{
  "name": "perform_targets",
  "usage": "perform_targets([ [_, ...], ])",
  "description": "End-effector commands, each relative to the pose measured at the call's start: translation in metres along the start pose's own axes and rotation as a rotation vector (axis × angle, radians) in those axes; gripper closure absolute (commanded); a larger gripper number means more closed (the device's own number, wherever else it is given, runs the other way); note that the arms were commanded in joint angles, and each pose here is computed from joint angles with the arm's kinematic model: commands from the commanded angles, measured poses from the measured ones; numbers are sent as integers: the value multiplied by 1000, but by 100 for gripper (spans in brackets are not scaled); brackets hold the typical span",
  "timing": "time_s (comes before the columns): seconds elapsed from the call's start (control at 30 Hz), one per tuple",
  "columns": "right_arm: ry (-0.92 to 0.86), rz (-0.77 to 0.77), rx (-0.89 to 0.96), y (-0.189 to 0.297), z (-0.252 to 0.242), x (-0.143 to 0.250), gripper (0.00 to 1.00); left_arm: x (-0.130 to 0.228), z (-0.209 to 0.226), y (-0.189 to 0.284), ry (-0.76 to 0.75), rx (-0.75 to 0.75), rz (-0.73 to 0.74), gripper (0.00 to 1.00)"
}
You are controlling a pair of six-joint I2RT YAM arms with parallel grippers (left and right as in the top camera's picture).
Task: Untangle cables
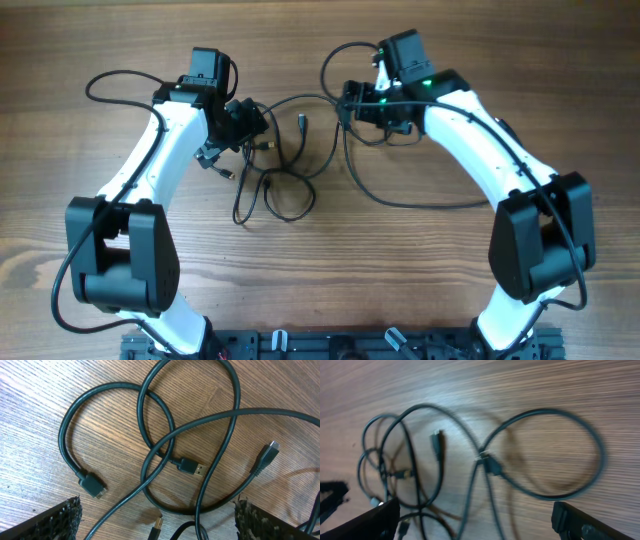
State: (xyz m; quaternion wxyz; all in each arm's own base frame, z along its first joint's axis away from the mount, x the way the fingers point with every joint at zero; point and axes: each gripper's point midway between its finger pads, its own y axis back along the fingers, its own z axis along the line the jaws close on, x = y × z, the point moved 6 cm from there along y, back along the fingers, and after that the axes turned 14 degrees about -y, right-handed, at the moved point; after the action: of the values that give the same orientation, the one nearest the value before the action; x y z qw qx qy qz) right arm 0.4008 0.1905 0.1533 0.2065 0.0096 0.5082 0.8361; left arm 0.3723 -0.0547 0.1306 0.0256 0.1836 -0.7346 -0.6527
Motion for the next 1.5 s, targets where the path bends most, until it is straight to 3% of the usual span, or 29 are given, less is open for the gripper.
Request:
perform_targets([
  [0.0, 31, 35, -29, -13, 14, 15, 1, 1, 4, -4, 5, -23, 6, 0],
  [0.13, 82, 16, -79, -16, 34, 22, 3, 1, 4, -4, 5, -23, 6, 0],
  [0.37, 111, -54, -142, -17, 52, 16, 23, 1, 4, -4, 5, -23, 6, 0],
  [0.63, 122, -126, -117, -17, 52, 6, 19, 1, 4, -4, 5, -23, 6, 0],
  [0.77, 196, -126, -210, -15, 66, 5, 27, 1, 4, -4, 5, -23, 6, 0],
  [0.9, 200, -130, -223, -15, 68, 4, 26, 1, 4, -4, 5, -23, 6, 0],
  [1.1, 198, -108, -206, -27, 63, 6, 18, 1, 4, -4, 5, -23, 6, 0],
  [1.47, 187, -11, -257, -38, 65, 18, 22, -7, 0, -4, -5, 3, -36, 0],
])
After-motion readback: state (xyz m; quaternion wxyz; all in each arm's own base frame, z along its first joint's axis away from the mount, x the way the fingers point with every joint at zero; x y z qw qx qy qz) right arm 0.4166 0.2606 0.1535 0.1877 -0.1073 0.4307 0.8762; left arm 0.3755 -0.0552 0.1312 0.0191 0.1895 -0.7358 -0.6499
